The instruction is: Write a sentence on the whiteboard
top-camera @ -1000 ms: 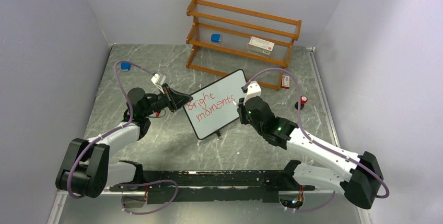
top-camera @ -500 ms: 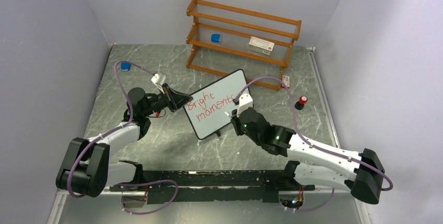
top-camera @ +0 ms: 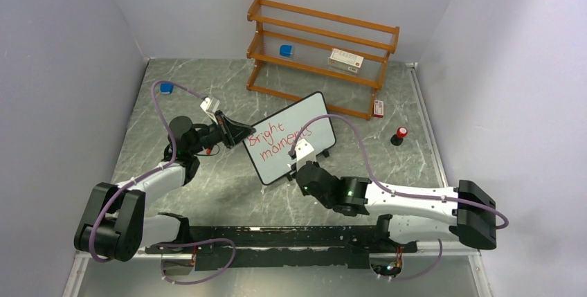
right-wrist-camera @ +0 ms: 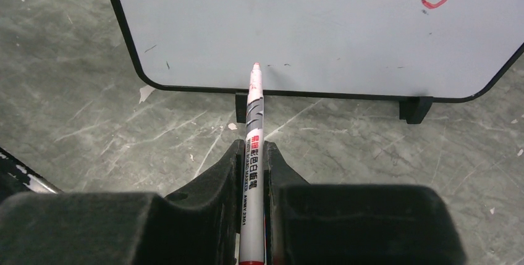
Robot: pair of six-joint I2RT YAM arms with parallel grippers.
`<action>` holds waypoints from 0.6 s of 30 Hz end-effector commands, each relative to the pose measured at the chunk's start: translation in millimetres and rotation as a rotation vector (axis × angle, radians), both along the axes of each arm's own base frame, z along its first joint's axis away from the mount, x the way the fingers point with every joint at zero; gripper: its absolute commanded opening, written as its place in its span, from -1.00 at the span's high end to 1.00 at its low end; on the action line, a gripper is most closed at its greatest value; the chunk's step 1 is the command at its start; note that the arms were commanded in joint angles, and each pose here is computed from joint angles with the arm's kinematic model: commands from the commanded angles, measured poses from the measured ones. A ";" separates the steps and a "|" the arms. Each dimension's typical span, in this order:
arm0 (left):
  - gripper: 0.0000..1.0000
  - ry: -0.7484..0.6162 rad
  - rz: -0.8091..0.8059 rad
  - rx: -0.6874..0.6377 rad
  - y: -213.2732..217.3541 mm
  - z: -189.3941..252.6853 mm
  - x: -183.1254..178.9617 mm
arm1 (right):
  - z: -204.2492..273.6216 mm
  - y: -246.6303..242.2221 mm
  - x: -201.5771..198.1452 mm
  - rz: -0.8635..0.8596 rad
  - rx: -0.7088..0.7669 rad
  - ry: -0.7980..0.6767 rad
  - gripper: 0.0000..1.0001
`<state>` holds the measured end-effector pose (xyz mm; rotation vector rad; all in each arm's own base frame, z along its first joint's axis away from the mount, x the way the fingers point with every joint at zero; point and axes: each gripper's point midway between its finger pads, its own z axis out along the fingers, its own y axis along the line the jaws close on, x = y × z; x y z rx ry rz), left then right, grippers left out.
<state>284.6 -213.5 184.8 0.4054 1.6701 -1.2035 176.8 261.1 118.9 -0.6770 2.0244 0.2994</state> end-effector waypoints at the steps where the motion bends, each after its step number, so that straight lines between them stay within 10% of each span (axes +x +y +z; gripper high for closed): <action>1: 0.90 -0.002 -0.005 0.034 -1.3 -9.3 0.1 | 8.6 11.1 5.6 -0.033 0.031 -0.041 1.00; 18: 0.90 -0.002 -0.011 0.030 -1.9 -8.5 -0.6 | 4.4 25.6 11.7 -0.045 0.007 -0.070 1.00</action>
